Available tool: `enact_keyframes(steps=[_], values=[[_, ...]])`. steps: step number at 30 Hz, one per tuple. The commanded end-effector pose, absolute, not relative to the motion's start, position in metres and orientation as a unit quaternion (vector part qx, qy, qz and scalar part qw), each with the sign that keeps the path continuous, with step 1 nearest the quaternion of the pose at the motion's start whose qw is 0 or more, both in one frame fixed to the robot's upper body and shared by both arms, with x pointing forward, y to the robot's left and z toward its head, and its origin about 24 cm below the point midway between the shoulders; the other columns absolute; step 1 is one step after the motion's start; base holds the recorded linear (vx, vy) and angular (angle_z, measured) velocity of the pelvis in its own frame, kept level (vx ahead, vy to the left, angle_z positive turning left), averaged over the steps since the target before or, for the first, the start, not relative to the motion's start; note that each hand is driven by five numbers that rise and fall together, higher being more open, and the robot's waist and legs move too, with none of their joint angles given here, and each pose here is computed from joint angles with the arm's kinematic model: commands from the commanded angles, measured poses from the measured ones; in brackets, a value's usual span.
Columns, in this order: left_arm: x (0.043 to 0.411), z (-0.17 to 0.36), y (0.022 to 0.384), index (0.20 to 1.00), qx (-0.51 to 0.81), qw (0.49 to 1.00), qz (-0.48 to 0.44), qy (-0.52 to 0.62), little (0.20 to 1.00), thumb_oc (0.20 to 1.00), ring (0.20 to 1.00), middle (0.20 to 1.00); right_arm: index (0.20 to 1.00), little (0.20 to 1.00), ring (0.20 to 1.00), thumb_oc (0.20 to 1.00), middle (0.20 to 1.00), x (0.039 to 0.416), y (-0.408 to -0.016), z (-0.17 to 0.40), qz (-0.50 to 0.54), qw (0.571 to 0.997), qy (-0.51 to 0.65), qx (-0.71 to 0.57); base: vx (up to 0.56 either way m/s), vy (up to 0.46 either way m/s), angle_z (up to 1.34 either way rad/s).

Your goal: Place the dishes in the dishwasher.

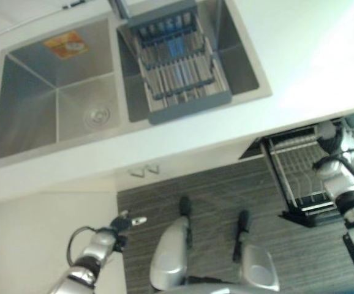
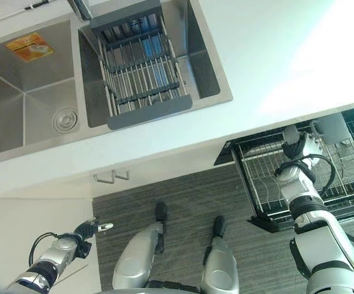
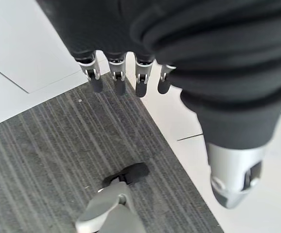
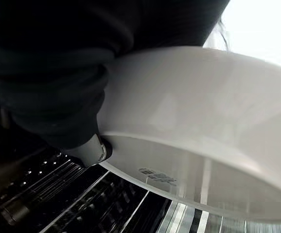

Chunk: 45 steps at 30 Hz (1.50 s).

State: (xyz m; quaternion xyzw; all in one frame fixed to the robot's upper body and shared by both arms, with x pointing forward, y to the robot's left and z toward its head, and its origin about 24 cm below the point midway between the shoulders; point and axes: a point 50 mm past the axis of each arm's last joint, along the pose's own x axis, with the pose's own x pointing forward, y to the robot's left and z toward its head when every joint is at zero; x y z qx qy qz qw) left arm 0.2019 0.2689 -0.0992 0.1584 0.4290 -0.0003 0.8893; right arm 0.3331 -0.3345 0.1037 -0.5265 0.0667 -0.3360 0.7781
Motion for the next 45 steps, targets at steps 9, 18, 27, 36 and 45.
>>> enact_keyframes(steps=[9, 18, 27, 36, 45], values=[[0.211, -0.085, 0.289, 1.0, 0.166, 0.895, 0.019, 0.415, 1.0, 1.0, 1.0, 1.0, 0.2, 0.2, 0.2, 0.2, 0.2, 0.336, -0.35, 0.168, -0.412, 0.626, -0.045, -0.66, -0.07, -0.019, -0.02], [0.225, -0.076, 0.28, 1.0, 0.165, 0.907, 0.006, 0.388, 1.0, 1.0, 1.0, 1.0, 0.2, 0.2, 0.2, 0.2, 0.2, 0.341, -0.351, 0.188, -0.452, 0.62, -0.056, -0.639, -0.05, 0.007, 0.03], [0.223, -0.079, 0.271, 1.0, 0.17, 0.908, -0.019, 0.383, 1.0, 1.0, 1.0, 1.0, 0.2, 0.2, 0.2, 0.2, 0.2, 0.339, -0.362, 0.205, -0.496, 0.569, -0.046, -0.655, -0.04, 0.007, 0.03], [0.226, -0.079, 0.254, 1.0, 0.178, 0.912, -0.053, 0.365, 1.0, 1.0, 1.0, 1.0, 0.2, 0.2, 0.2, 0.2, 0.2, 0.344, -0.356, 0.216, -0.501, 0.547, -0.054, -0.669, -0.01, 0.033, -0.02], [0.247, -0.065, 0.237, 1.0, 0.172, 0.927, -0.076, 0.324, 1.0, 1.0, 1.0, 1.0, 1.0, 1.0, 1.0, 1.0, 1.0, 0.354, -0.35, 0.208, -0.487, 0.639, -0.026, -0.595, 0.02, 0.005, -0.01]])
